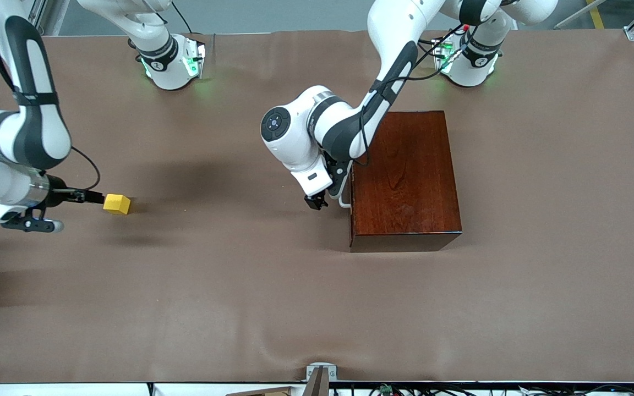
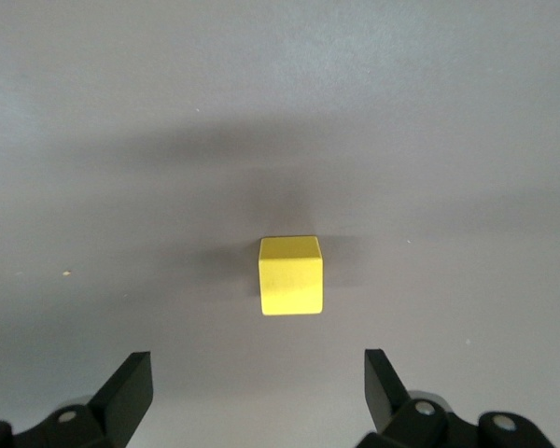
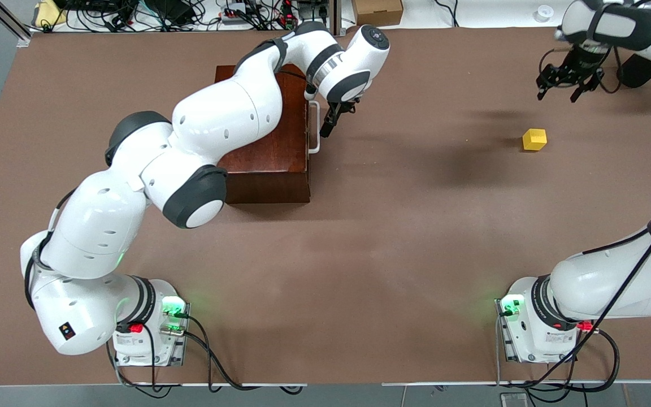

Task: Open drawer, take yellow block, close drawer

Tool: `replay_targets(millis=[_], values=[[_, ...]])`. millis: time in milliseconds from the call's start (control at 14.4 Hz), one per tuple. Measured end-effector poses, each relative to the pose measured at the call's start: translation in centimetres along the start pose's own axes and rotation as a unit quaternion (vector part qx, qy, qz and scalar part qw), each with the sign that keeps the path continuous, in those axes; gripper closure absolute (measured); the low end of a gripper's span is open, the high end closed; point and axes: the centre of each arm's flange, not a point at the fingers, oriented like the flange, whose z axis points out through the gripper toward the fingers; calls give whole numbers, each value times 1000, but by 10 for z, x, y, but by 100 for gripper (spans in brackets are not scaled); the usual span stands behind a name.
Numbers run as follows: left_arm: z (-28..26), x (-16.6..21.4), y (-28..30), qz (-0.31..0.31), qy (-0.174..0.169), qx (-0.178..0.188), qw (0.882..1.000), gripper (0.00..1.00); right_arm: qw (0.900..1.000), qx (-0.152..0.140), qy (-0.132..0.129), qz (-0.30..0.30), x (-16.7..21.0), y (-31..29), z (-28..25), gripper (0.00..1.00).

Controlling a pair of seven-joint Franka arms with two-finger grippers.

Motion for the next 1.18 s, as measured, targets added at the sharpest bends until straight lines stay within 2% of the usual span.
replay_targets(millis=[278, 486, 625, 903, 1042, 1181], values=[[-3, -1, 2, 12, -5, -9, 1000, 0, 1000, 2, -1, -4, -2, -4, -54, 0], [-21, -5, 6, 36, -26, -46, 998, 0, 1000, 7, 0, -7, -14, -7, -99, 0], [-53, 2, 7, 61, -39, -72, 995, 0, 1000, 8, 2, -12, -24, -11, -135, 0], [-142, 55, 4, 115, -58, -129, 983, 0, 1000, 9, 6, -25, -43, -25, -194, 0], [-172, 97, 7, 134, -61, -144, 979, 0, 999, 9, 12, -31, -52, -30, -212, 0], [-189, 142, 9, 158, -56, -145, 975, 0, 999, 10, 29, -37, -66, -36, -233, 0]])
